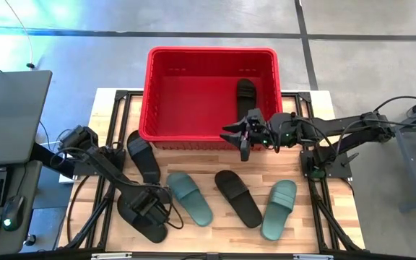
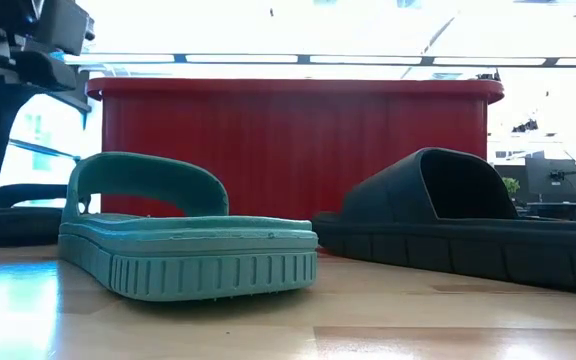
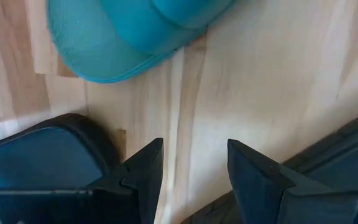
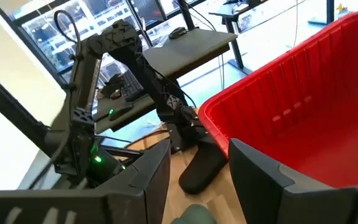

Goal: Pick and place slides into bin
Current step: Put the black slide into the red bin

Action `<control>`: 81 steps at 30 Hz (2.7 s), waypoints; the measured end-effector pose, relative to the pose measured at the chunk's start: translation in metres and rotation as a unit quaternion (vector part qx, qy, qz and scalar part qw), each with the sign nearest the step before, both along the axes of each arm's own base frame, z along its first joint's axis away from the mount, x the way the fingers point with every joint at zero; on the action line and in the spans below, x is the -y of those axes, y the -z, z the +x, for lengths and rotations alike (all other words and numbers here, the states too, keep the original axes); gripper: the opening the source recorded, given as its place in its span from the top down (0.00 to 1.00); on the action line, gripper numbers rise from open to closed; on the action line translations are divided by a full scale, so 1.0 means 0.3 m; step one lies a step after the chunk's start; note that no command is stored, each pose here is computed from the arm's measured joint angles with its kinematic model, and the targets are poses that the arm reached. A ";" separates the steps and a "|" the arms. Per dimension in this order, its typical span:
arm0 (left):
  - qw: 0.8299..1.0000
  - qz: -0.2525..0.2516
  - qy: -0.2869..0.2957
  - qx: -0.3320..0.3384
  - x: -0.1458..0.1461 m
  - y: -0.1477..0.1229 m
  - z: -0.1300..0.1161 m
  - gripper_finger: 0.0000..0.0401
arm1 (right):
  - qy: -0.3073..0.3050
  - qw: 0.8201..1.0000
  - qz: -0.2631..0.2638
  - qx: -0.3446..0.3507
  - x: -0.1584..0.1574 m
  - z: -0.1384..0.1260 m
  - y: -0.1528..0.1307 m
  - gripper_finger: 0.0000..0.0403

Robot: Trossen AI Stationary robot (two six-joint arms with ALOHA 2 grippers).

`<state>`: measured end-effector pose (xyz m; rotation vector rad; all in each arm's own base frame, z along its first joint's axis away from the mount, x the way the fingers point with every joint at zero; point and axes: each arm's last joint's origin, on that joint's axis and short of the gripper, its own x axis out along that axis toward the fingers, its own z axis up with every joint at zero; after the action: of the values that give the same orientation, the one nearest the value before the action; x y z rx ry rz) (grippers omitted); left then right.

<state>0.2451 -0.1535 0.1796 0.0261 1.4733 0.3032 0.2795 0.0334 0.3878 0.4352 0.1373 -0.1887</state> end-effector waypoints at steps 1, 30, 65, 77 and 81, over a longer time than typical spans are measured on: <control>1.000 0.002 -0.002 0.000 -0.004 0.007 -0.001 0.59 | -0.003 1.000 0.006 0.001 -0.003 0.000 0.000 0.63; 0.997 -0.017 -0.072 0.010 -0.065 0.178 -0.074 0.65 | -0.047 0.998 0.001 -0.032 -0.077 -0.016 0.021 0.63; 0.998 -0.017 -0.059 -0.004 -0.076 0.024 -0.051 0.96 | 0.006 0.998 -0.016 -0.053 -0.064 -0.021 0.035 0.63; 0.998 0.034 -0.045 -0.018 -0.130 0.073 -0.039 0.56 | -0.004 0.998 -0.014 -0.057 -0.067 -0.021 0.037 0.62; 0.995 0.051 -0.077 -0.039 -0.161 0.119 -0.014 0.46 | -0.005 0.998 -0.014 -0.058 -0.067 -0.021 0.038 0.62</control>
<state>0.2408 -0.1051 0.1438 0.0072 1.5395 0.5068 0.2731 0.0535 0.3763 0.3952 0.2499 -0.2061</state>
